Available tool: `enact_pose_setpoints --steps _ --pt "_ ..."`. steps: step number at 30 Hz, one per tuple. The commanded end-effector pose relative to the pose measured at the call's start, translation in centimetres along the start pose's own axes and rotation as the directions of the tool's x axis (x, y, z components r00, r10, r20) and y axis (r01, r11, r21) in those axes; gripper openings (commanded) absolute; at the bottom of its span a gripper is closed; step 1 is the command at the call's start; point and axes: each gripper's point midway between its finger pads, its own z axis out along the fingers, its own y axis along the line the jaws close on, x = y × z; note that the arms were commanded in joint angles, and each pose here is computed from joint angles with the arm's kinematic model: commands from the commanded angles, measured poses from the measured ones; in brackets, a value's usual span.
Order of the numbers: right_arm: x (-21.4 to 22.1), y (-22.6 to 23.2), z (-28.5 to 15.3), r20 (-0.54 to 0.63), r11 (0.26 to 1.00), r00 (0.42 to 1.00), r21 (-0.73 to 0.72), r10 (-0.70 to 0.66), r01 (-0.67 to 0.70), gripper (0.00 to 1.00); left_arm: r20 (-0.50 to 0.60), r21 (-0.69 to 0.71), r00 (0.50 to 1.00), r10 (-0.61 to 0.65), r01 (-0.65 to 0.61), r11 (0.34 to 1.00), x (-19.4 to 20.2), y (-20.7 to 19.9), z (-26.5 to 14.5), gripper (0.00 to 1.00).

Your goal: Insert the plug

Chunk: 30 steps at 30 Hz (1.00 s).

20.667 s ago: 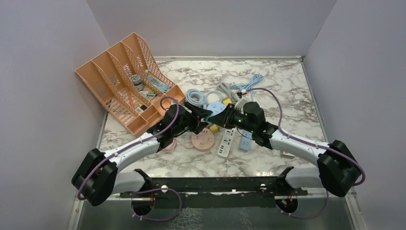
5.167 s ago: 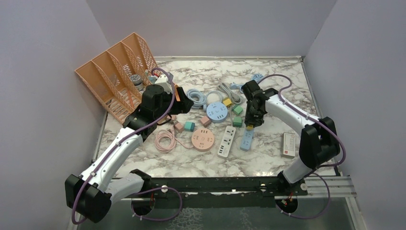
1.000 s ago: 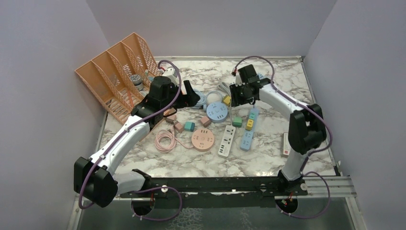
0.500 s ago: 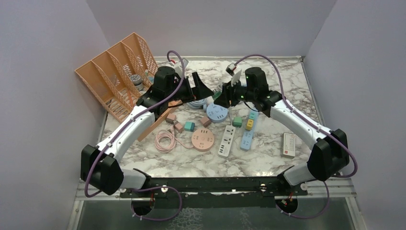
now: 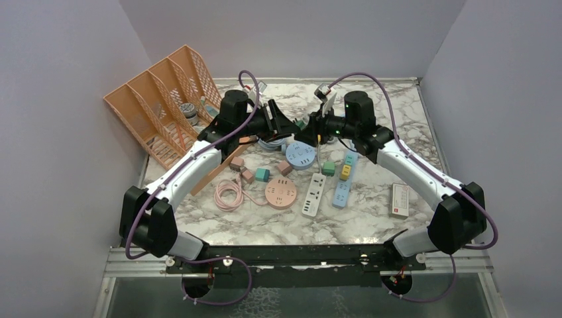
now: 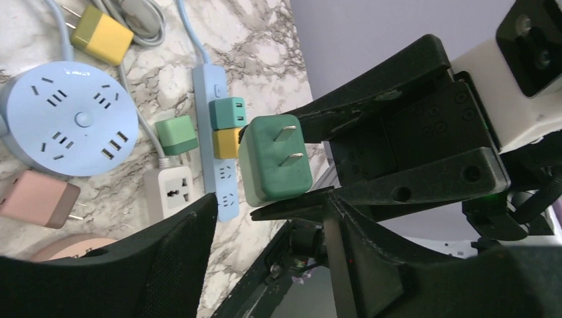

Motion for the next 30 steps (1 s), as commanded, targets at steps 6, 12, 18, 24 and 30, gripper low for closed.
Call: enact_pose_setpoints --steps 6,12,18,24,30 --pt "-1.2 1.9 0.0 0.046 0.995 0.998 -0.084 -0.053 0.057 0.27 -0.053 0.057 0.998 -0.026 0.029 0.998 0.7 -0.8 0.6 0.47" --pt "-1.0 2.3 0.0 0.046 0.993 0.998 -0.102 -0.049 0.053 0.28 -0.065 0.051 0.997 -0.045 0.048 0.998 0.9 -0.3 1.0 0.48" --pt "-1.4 1.6 -0.1 0.056 0.999 0.998 -0.033 0.029 -0.027 0.36 -0.066 0.076 0.997 -0.043 0.048 0.996 1.0 -0.6 1.0 0.27" --pt "-4.0 3.2 -1.6 0.149 0.965 0.953 -0.051 0.262 -0.258 0.66 -0.023 0.175 0.999 -0.022 0.026 0.984 0.3 -2.6 0.0 0.12" --pt "-5.3 3.9 -4.2 0.290 0.893 0.848 -0.067 0.444 -0.445 0.71 0.066 0.227 0.998 0.018 -0.032 0.973 -1.8 -4.9 -2.1 0.10"
